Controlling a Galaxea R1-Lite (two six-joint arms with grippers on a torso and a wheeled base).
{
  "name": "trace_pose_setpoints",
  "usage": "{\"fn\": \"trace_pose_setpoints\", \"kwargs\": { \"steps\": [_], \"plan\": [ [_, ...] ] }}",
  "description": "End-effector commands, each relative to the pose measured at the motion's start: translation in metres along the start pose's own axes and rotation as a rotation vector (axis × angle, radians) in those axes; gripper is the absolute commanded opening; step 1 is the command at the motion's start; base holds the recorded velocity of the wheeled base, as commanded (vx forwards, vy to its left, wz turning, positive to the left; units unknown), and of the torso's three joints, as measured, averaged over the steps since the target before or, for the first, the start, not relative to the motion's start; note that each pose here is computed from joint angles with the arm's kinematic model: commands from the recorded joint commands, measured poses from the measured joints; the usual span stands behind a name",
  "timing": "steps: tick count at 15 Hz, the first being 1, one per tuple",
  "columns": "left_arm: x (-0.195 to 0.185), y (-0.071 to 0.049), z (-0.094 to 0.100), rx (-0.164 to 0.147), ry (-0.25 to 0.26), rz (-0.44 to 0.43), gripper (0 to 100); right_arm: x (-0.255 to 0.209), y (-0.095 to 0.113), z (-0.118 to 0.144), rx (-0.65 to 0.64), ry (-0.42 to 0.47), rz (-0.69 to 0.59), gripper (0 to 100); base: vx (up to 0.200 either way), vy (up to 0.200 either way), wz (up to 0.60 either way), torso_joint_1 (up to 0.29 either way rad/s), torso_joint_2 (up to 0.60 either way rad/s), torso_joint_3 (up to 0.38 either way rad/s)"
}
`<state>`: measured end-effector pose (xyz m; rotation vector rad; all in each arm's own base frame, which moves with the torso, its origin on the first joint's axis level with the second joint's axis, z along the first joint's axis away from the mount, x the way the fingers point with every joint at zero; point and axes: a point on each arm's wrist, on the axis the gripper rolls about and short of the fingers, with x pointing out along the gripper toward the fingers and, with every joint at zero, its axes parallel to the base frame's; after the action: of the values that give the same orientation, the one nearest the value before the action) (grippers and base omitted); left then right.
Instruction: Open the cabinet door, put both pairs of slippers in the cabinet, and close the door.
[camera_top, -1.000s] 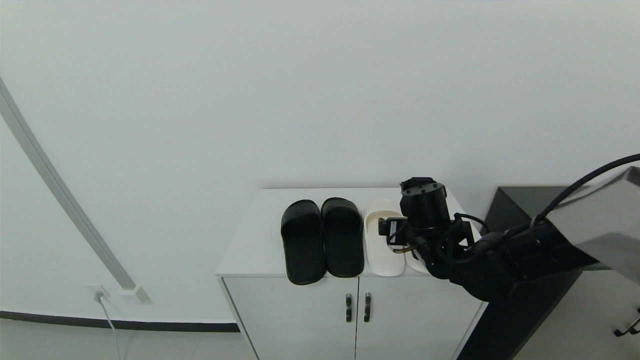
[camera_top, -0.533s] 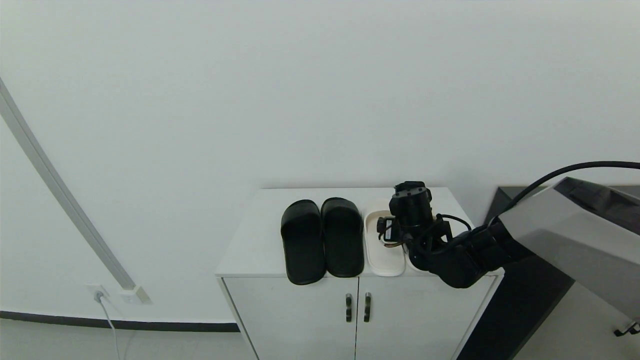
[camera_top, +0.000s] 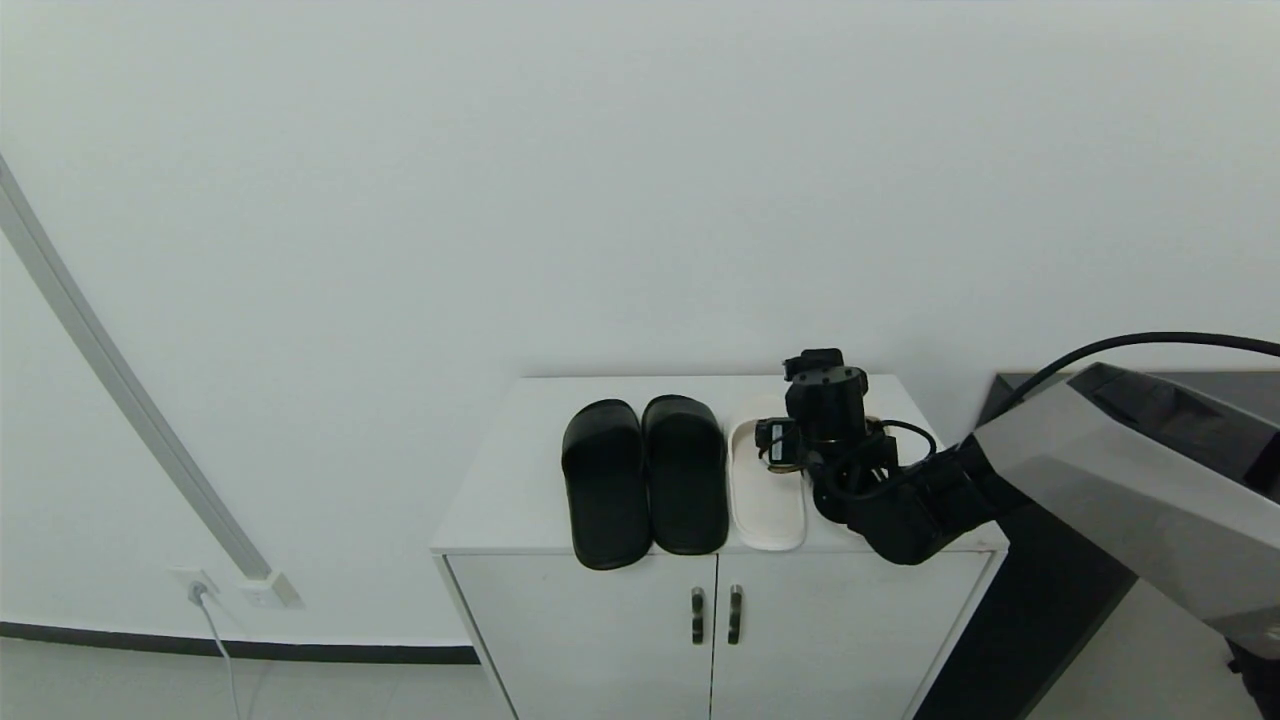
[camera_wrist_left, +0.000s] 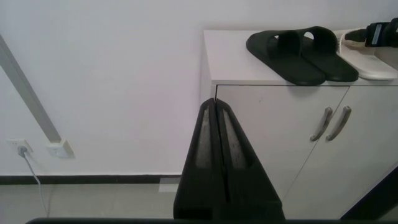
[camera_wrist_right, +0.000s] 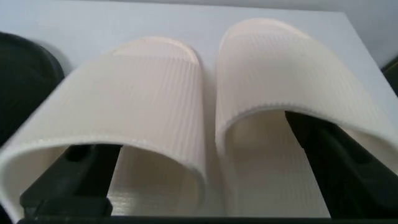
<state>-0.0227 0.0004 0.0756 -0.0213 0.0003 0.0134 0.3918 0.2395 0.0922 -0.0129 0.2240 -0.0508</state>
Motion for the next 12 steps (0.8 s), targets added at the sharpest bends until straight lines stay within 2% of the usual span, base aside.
{"fn": "trace_pose_setpoints", "kwargs": {
  "steps": [1,2,3,8,12],
  "plan": [
    [0.000,0.000,0.000,0.000,0.000,0.000,0,0.003,0.000,-0.006,-0.011,0.008,-0.003,100,0.000,0.000,0.00,0.000,0.00,0.000],
    [0.000,0.000,0.000,0.000,0.000,0.000,0,0.003,0.000,-0.006,-0.011,0.008,-0.003,100,0.000,0.000,0.00,0.000,0.00,0.000],
    [0.000,0.000,0.000,0.000,0.000,0.000,0,0.003,0.000,-0.006,-0.011,0.008,-0.003,0,0.000,0.000,0.00,0.000,0.00,0.000],
    [0.000,0.000,0.000,0.000,0.000,0.000,0,0.003,-0.001,-0.005,-0.007,0.005,-0.005,0,0.000,0.000,0.00,0.000,0.00,0.000],
    [0.000,0.000,0.000,0.000,0.000,0.000,0,-0.009,-0.007,0.015,0.013,-0.025,0.002,0,0.000,0.000,0.00,0.000,0.00,0.000]
  ]
}}
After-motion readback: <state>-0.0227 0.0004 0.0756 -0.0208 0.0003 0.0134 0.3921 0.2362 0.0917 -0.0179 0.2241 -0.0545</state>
